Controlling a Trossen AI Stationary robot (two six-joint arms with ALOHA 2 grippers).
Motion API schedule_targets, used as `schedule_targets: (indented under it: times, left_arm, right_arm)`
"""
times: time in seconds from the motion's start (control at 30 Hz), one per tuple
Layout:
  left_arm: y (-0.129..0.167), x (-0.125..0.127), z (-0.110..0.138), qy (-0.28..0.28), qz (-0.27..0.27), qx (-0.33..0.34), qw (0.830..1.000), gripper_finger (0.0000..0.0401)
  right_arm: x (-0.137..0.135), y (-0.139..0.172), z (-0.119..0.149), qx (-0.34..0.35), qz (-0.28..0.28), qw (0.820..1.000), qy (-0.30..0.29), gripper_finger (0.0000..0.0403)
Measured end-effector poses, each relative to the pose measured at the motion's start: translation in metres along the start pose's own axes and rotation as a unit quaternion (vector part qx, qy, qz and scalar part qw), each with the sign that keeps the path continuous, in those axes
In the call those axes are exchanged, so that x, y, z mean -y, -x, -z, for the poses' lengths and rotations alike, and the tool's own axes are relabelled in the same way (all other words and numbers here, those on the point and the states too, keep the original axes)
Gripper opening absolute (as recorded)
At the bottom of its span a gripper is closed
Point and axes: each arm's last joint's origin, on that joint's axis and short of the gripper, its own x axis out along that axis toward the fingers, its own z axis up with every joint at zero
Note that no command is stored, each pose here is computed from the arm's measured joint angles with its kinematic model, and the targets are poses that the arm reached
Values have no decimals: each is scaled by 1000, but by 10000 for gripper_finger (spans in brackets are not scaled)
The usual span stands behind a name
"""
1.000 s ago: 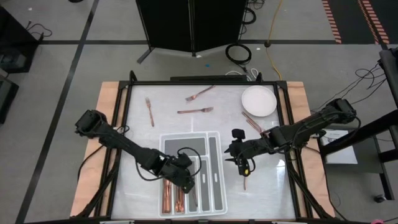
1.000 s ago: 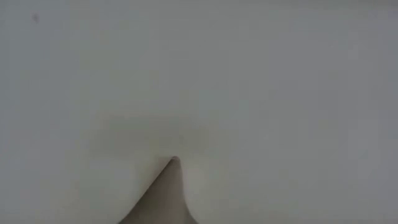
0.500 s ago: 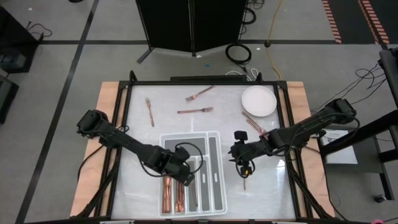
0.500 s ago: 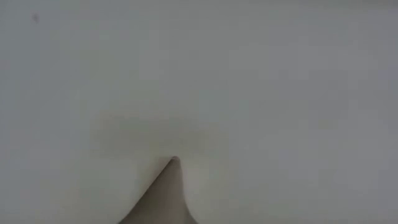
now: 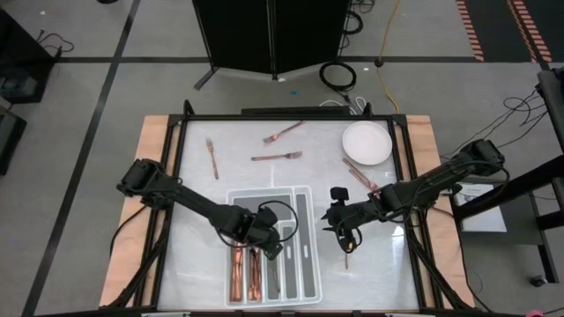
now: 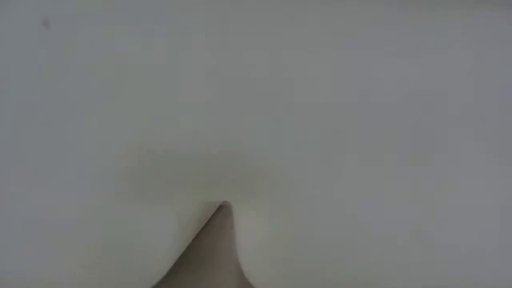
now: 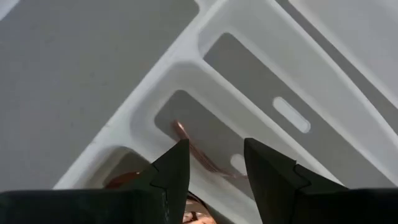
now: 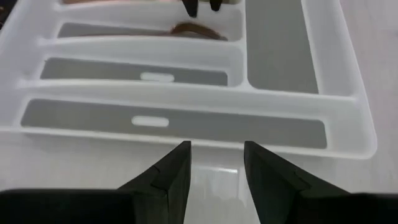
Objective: Sort silverware
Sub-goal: Put the fork into the silverware tray
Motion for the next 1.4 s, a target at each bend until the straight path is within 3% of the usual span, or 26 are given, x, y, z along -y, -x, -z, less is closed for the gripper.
schedule_targets:
  times: [0.87, 1.17, 1.4]
  left_arm:
    - [-1, -2, 0, -5, -12, -5, 1000, 152]
    - [-27, -2, 2, -4, -30, -18, 999, 152]
    - [-29, -4, 1, 3, -30, -40, 999, 152]
  right_arm:
    - [0, 0, 0, 1, 0, 1000, 9, 139]
    - [0, 0, 0, 1, 0, 1000, 5, 139]
    - [0, 0, 0, 1, 0, 1000, 1, 139]
